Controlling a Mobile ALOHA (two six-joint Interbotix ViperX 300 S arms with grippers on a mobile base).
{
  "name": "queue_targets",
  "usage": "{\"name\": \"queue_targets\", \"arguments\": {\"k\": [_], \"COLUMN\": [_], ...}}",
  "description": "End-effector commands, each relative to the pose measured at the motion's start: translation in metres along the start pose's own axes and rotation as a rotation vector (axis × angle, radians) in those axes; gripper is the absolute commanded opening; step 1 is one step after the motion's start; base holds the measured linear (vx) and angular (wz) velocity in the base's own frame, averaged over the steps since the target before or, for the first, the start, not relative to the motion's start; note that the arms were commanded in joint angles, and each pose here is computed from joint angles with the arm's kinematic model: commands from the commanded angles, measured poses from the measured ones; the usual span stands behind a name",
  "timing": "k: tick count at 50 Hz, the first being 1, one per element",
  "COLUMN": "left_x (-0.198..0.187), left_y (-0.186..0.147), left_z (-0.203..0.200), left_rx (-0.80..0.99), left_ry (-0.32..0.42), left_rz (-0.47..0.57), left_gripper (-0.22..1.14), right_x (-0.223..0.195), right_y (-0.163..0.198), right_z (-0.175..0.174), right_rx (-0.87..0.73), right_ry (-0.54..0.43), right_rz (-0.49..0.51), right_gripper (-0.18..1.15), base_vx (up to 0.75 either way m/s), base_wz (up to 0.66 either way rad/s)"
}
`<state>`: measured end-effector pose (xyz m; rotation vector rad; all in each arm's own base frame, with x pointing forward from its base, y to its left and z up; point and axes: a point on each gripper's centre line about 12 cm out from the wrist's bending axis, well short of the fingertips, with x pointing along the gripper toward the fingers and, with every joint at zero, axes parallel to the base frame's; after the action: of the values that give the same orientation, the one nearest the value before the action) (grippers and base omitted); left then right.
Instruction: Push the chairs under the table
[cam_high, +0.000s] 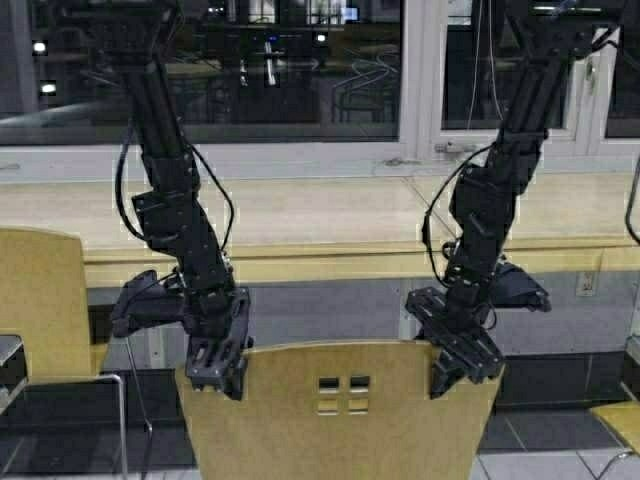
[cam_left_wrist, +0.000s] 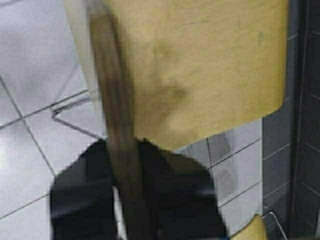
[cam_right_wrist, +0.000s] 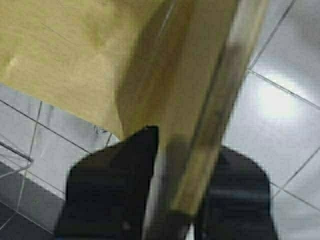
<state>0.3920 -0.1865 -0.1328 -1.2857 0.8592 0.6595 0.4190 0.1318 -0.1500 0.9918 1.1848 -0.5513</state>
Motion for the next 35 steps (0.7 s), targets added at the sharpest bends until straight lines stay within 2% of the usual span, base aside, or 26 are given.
{"name": "queue_targets", "arguments": {"k": [1,12,35], "left_x": [0.0001,0.0000,-0.0056], "left_y": [-0.0216,-0.0229,-0.0262], "left_z": [0.0036,0.0045,0.0055], "left_rx": [-0.003,-0.006,-0.006], "left_ry": [-0.005,-0.004,-0.003], "left_rz": [-0.055,-0.055,-0.060], "left_gripper": [0.08,0.08,0.08], "right_x": [-0.0041,-0.0057,-0.0085], "right_y": [0.0260,0.0258,0.0252], "right_z": [0.0020,-0.0019,0.0011], "right_rx": [-0.056,-0.059,-0.132], "right_ry": [-0.015,0.023,0.015], "right_rz": [0.061,0.042,0.043], "right_gripper": [0.26,0.26,0.26], "base_vx": [0.07,0.12,0.19], "base_wz": [0.05,0.02,0.04]}}
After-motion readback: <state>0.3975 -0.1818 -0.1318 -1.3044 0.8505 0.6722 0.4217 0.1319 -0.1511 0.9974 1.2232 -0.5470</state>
